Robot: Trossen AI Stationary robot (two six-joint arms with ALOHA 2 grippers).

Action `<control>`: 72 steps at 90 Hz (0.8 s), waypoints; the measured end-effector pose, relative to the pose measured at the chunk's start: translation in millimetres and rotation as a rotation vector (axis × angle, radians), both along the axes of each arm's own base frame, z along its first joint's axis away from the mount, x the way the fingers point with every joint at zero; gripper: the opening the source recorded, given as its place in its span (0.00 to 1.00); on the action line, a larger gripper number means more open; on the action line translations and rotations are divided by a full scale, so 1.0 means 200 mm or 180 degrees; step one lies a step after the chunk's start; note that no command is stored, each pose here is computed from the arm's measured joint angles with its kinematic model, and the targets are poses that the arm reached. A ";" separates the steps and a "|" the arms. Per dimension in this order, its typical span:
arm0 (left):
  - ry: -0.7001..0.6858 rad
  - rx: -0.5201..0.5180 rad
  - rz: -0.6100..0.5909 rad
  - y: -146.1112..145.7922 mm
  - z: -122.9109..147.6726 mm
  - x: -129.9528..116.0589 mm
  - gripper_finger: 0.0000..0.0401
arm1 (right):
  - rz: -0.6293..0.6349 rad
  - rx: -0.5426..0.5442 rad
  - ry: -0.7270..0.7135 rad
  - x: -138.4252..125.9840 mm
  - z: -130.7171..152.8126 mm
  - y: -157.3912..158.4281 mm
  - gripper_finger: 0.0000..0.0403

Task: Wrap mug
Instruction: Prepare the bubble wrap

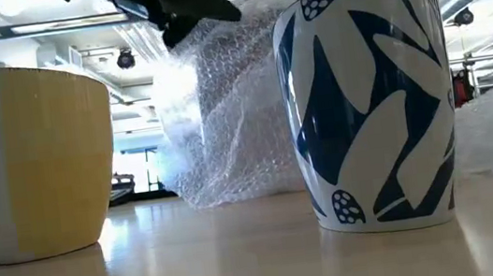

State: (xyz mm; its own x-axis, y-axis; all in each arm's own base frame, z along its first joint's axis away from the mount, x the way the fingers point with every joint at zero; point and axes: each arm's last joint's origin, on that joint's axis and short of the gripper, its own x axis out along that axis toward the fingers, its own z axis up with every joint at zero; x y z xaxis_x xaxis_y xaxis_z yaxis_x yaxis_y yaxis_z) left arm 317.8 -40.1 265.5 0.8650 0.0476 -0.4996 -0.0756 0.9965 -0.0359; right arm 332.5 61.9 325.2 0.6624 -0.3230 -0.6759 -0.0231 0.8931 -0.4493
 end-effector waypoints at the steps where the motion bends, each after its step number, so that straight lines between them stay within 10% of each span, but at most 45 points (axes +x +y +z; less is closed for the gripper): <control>1: 0.0031 0.0008 0.0001 0.00 0.00 0.00 0.62 | 0.0000 0.0000 -0.0005 0.00 0.00 0.00 0.00; 25: 0.0739 0.0253 -0.0014 0.01 0.09 -0.03 0.05 | -0.0083 0.0162 -0.0212 0.00 0.08 0.00 0.00; 72: 0.0938 0.0357 0.0239 0.07 0.45 -0.44 0.00 | -0.0919 0.0406 0.0892 -0.24 0.00 -0.04 0.37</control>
